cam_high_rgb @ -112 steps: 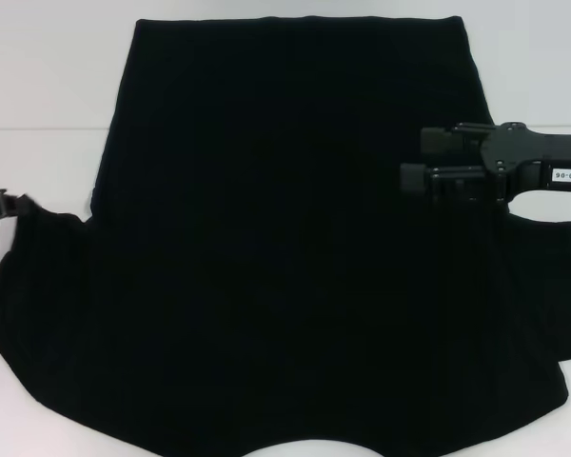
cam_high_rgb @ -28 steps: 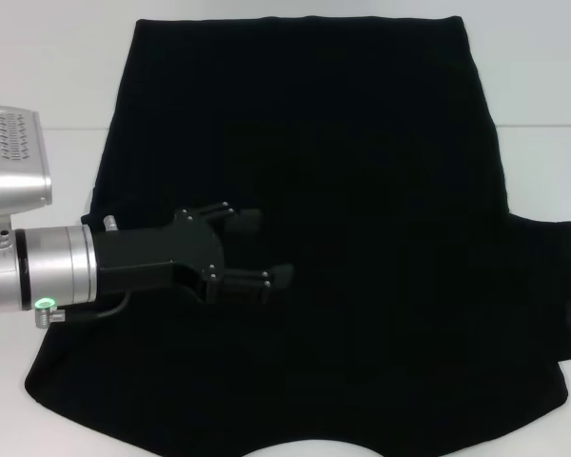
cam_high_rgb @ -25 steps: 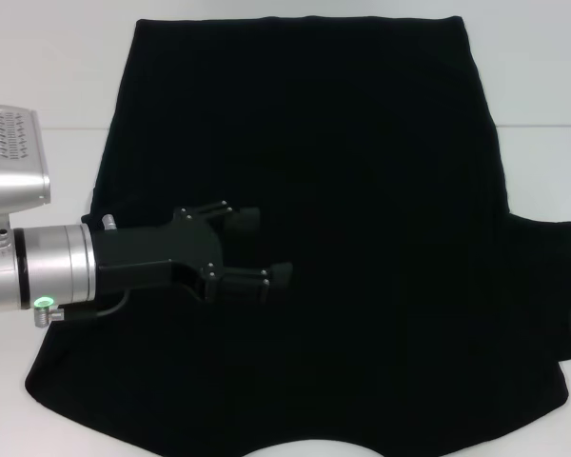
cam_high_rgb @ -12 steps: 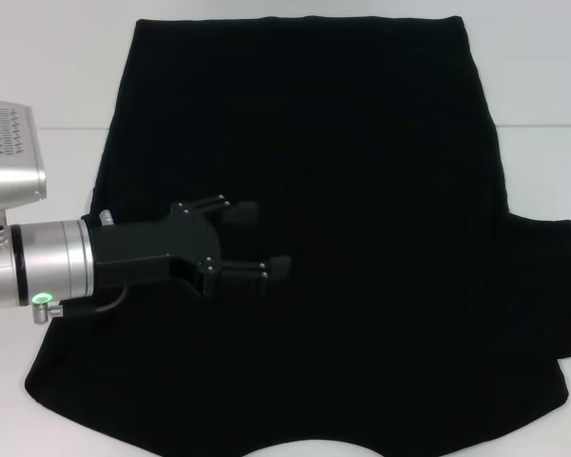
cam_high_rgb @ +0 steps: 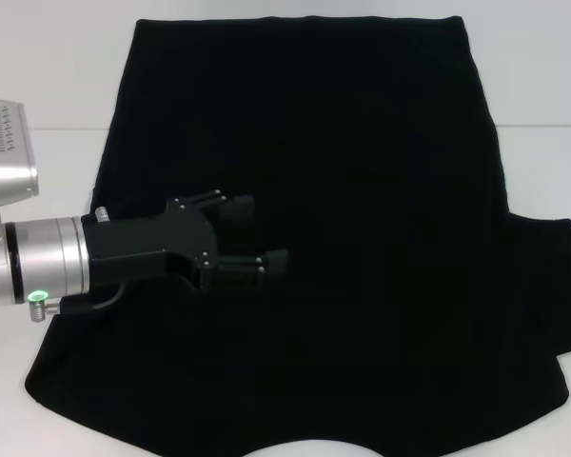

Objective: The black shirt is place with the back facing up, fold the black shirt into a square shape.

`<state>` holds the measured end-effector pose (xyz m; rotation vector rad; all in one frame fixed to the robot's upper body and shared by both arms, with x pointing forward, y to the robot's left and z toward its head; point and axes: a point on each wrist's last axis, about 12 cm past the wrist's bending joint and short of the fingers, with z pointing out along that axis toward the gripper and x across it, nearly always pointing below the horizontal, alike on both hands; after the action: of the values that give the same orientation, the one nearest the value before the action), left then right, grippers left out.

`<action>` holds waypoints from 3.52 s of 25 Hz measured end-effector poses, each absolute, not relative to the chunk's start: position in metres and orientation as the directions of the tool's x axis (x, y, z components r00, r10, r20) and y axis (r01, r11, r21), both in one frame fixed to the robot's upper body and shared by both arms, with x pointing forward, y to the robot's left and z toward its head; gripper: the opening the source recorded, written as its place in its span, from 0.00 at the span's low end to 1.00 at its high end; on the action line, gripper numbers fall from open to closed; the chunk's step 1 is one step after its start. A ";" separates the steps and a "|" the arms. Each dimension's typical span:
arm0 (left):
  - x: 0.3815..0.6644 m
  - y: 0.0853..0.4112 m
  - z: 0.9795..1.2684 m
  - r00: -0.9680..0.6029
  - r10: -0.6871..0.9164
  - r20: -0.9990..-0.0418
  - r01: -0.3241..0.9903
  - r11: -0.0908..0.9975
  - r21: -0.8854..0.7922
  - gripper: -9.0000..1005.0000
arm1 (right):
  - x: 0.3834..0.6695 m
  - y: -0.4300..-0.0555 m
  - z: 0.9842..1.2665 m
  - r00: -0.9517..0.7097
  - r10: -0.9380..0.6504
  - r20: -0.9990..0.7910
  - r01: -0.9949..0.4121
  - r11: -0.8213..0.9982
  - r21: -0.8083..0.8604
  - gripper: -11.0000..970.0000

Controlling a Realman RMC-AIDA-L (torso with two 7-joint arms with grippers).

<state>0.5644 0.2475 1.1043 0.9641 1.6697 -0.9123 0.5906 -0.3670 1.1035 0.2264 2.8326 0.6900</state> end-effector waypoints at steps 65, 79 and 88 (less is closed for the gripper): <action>0.561 0.242 1.101 -0.296 0.059 -0.953 0.879 0.408 -0.248 0.95 | 0.571 -0.409 1.115 -0.816 0.149 -0.559 -0.115 0.906 0.408 0.02; 0.563 0.253 1.106 -0.276 0.009 -0.961 0.861 0.446 -0.243 0.95 | 0.630 -0.292 1.142 -0.818 -0.157 -0.554 -0.428 0.809 0.403 0.05; 0.564 0.262 1.107 -0.272 -0.009 -0.962 0.844 0.478 -0.243 0.94 | 0.632 -0.279 1.145 -0.822 -0.232 -0.520 -0.471 0.790 0.392 0.28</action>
<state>0.5639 0.2616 1.1067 0.7308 1.6401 -0.9821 0.6315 -0.2793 1.1452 -0.5272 2.5275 0.7185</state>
